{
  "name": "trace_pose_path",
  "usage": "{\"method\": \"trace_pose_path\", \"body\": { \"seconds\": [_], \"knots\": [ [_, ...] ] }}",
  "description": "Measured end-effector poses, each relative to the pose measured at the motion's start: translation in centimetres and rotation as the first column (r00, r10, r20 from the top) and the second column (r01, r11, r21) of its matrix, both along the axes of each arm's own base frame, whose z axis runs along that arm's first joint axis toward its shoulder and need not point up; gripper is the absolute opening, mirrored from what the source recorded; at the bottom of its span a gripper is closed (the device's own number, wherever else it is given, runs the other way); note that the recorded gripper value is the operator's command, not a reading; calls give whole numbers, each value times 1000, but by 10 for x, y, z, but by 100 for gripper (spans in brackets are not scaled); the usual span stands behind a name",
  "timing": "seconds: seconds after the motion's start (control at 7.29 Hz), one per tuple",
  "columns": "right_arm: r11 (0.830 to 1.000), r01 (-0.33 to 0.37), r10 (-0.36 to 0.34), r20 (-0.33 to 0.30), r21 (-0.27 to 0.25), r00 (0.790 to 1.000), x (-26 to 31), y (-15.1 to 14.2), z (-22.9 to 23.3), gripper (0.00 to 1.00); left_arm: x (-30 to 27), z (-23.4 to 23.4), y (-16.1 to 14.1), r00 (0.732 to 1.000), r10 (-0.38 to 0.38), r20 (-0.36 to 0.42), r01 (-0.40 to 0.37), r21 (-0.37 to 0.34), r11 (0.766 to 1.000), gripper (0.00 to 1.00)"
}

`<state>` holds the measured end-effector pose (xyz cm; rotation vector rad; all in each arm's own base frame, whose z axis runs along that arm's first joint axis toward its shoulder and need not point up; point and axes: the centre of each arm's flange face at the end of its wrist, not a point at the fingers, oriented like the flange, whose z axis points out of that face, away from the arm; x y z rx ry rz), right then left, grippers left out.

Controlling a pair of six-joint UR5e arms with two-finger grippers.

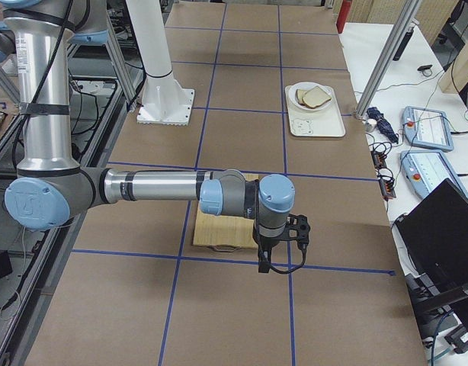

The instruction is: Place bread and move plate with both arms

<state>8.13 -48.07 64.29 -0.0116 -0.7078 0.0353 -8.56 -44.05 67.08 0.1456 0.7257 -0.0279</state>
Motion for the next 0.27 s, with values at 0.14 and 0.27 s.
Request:
{"method": "trace_pose_path", "body": {
  "seconds": [0.14,0.27],
  "knots": [
    [1000,-1,1,0,0,1000,0,0,0,100,0,-1,-1,1000,-2,-1,2,-1,1000,98],
    [1000,-2,2,0,0,1000,0,0,0,100,1,-4,-3,1000,-19,-5,19,-11,1000,98]
  ]
}}
